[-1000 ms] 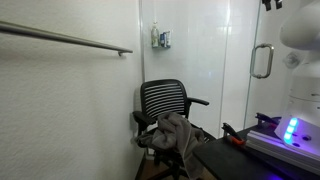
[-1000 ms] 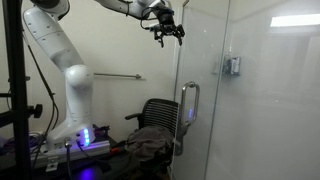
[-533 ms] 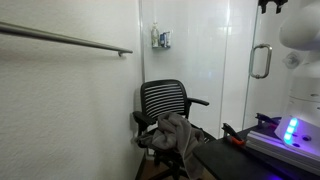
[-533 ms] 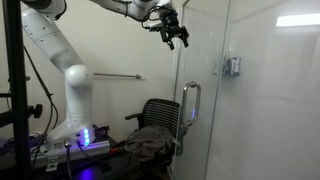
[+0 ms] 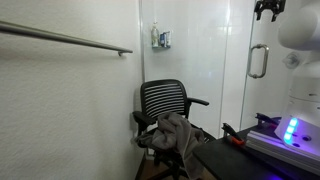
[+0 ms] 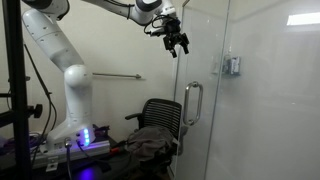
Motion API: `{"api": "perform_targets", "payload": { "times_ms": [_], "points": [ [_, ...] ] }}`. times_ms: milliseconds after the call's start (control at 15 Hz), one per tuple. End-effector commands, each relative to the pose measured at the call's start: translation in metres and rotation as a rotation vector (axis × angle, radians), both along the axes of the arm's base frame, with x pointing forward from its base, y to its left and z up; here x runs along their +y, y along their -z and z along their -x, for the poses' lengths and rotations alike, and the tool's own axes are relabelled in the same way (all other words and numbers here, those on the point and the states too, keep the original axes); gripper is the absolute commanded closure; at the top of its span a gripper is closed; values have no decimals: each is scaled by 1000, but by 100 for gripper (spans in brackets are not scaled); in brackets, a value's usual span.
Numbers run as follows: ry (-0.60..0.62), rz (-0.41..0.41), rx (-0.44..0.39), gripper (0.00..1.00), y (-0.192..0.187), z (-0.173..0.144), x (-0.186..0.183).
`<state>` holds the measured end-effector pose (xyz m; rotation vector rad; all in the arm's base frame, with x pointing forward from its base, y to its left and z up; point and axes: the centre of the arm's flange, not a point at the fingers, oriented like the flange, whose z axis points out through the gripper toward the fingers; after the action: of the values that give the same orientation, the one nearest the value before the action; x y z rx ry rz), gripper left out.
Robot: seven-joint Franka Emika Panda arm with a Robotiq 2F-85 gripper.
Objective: Put the towel on the chair and close the door
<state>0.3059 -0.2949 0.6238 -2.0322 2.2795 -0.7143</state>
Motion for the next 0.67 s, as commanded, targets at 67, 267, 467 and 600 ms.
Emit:
{"api": "perform_targets", "payload": {
  "times_ms": [67,267,467,600],
  "points": [
    [126,37,-3,0,12,-14,2],
    [256,-24,-14,0,31,-42,-10],
    [342,-85,-13,0,44,-72,-25],
    [371,-141,-8,0,49,-93,-43]
  ]
}}
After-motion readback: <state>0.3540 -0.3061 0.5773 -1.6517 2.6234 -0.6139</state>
